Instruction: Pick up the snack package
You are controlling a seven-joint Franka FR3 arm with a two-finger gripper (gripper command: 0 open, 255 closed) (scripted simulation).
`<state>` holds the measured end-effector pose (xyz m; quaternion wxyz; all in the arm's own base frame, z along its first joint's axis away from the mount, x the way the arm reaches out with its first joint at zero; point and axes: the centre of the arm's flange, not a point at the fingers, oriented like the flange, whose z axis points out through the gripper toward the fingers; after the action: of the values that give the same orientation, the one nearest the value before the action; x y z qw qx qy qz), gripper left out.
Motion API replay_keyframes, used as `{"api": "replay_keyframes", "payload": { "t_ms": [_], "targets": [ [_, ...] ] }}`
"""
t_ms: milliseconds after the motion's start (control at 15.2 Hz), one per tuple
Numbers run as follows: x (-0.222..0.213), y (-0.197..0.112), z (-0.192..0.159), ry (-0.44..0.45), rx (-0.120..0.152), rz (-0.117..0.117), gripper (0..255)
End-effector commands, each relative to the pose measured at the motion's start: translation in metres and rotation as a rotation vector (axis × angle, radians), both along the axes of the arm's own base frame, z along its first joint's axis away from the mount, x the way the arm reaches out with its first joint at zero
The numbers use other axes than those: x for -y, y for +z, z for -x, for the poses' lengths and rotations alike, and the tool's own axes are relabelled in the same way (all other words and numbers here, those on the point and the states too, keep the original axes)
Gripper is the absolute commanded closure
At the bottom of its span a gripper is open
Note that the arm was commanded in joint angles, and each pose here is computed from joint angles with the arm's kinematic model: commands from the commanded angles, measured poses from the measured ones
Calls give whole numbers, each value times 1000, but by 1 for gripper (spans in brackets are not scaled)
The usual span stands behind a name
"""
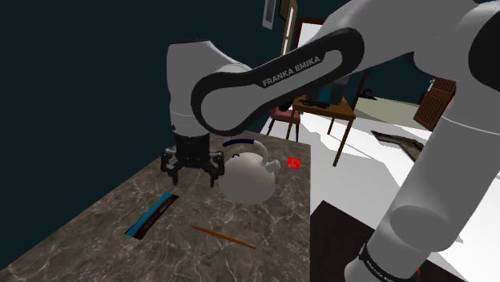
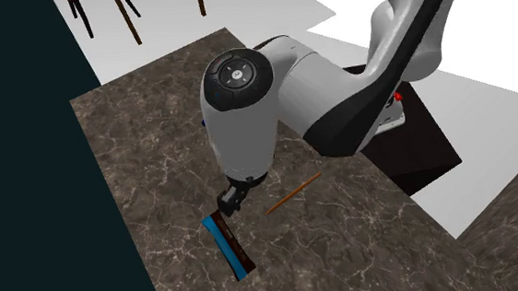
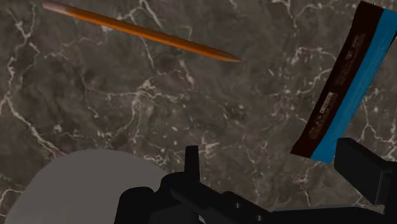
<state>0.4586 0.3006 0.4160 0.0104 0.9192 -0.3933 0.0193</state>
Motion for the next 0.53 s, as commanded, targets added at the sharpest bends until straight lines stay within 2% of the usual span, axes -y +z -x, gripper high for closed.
{"api": "replay_keyframes", "payload": {
  "t_ms": [0,462],
  "targets": [
    [-14,-14,-14,-52,-5,-8,0],
    [-66,-60,-74,-210,-23,-33,0]
  ]
}}
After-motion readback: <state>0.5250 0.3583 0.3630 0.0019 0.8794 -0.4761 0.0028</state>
